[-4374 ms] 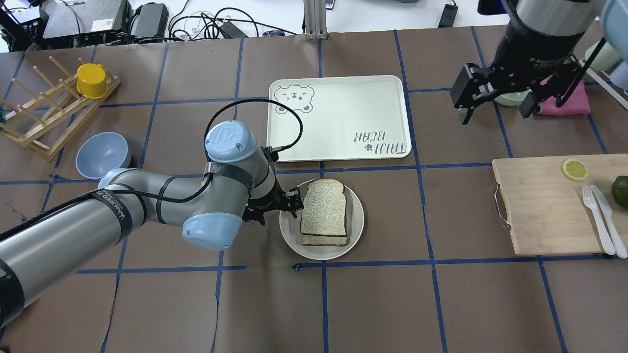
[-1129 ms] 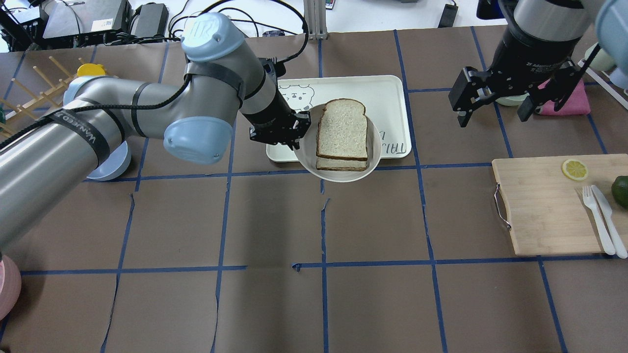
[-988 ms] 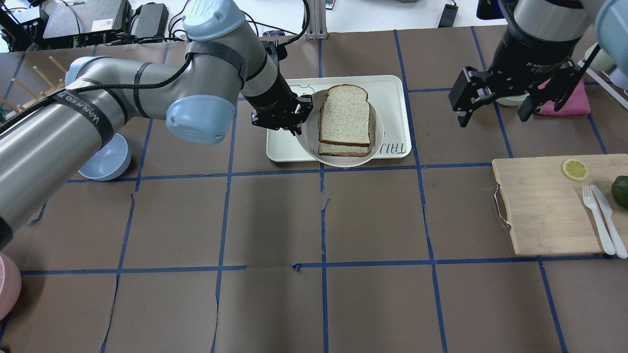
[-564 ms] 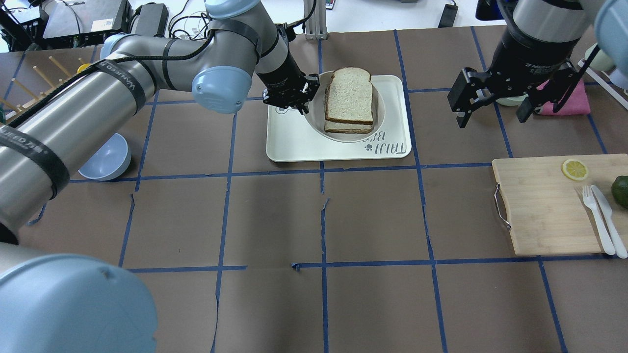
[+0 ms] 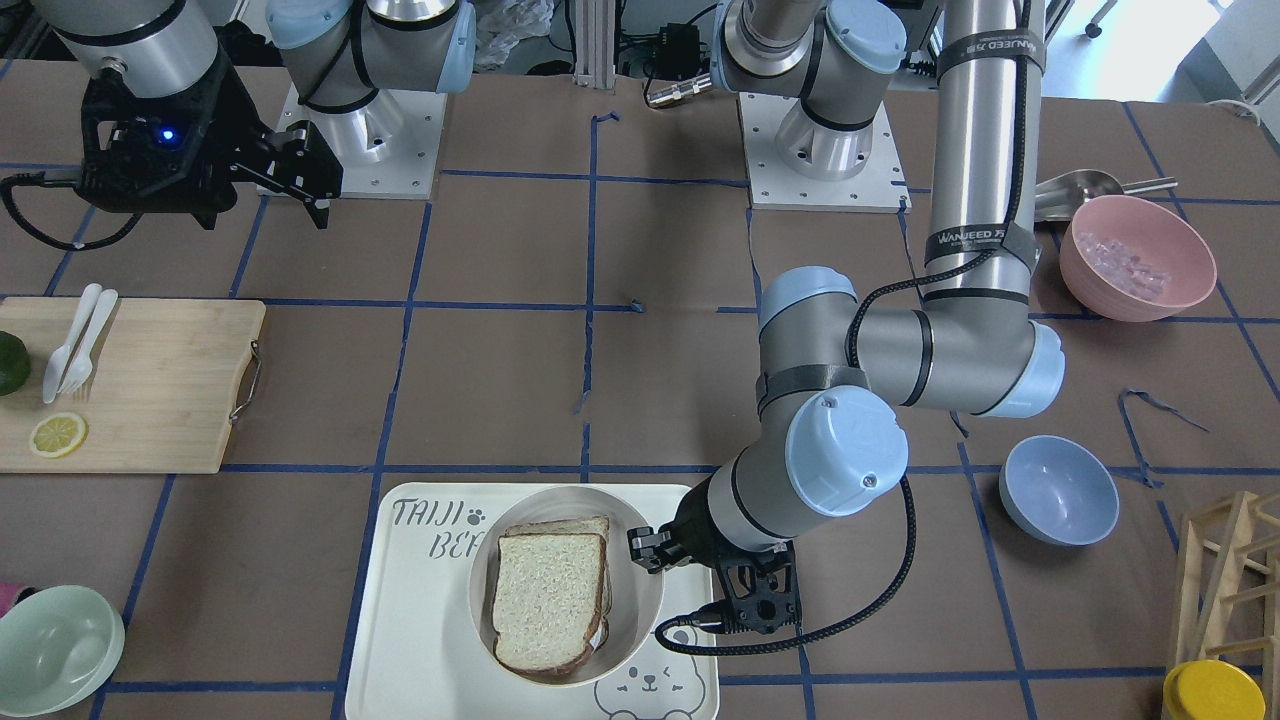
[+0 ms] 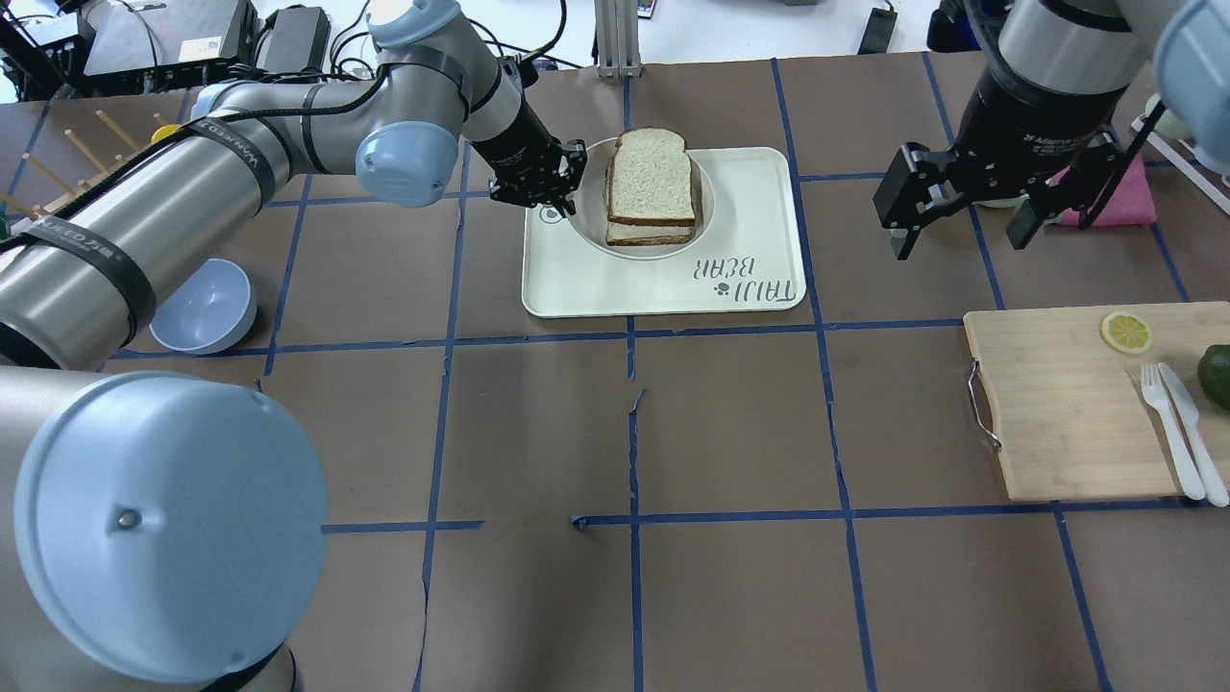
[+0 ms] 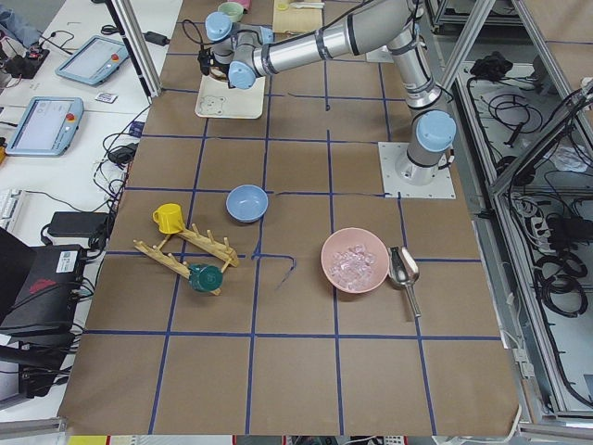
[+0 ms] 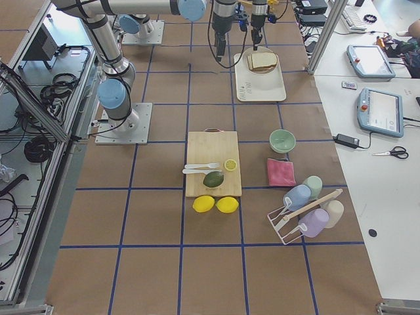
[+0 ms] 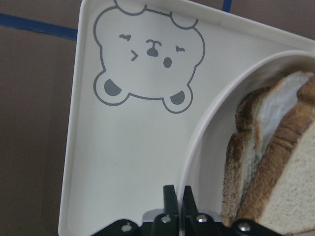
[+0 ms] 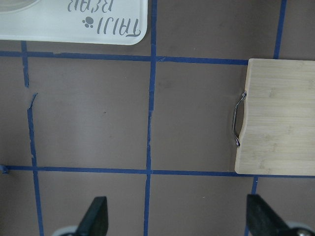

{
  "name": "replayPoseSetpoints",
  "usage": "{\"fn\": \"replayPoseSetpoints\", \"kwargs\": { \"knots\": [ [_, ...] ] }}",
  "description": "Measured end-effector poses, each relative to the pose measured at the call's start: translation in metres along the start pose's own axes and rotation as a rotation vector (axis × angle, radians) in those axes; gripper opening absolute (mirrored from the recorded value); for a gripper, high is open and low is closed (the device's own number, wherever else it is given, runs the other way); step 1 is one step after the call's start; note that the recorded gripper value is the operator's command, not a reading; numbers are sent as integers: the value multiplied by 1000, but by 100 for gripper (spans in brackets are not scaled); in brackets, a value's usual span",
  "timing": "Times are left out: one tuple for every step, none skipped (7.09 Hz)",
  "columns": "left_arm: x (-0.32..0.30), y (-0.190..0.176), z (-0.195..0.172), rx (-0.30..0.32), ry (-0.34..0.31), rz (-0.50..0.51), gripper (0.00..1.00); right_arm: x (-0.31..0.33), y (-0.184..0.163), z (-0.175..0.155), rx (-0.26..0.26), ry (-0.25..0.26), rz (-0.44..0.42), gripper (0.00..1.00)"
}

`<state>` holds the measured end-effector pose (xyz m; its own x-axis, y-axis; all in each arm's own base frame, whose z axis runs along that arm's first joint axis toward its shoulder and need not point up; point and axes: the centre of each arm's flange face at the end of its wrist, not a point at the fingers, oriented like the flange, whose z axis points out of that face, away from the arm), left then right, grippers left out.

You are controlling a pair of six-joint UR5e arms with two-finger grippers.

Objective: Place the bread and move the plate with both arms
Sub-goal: 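Settle the plate on the tray and open the left gripper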

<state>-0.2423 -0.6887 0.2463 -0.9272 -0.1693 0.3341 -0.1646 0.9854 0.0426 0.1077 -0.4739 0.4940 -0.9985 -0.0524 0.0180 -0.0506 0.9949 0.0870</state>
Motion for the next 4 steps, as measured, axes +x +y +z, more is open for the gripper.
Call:
{"fn": "replayPoseSetpoints", "kwargs": {
  "knots": [
    [-4, -4, 11, -1, 1, 5, 0, 0, 0, 0, -1, 1, -3, 100],
    [-7, -6, 21, -1, 1, 8, 0, 0, 0, 0, -1, 2, -4, 100],
    [-9, -7, 26, -2, 1, 23, 0, 0, 0, 1, -2, 2, -3, 100],
    [-10, -8, 30, -1, 1, 53, 0, 0, 0, 1, -2, 3, -3, 100]
  ]
}}
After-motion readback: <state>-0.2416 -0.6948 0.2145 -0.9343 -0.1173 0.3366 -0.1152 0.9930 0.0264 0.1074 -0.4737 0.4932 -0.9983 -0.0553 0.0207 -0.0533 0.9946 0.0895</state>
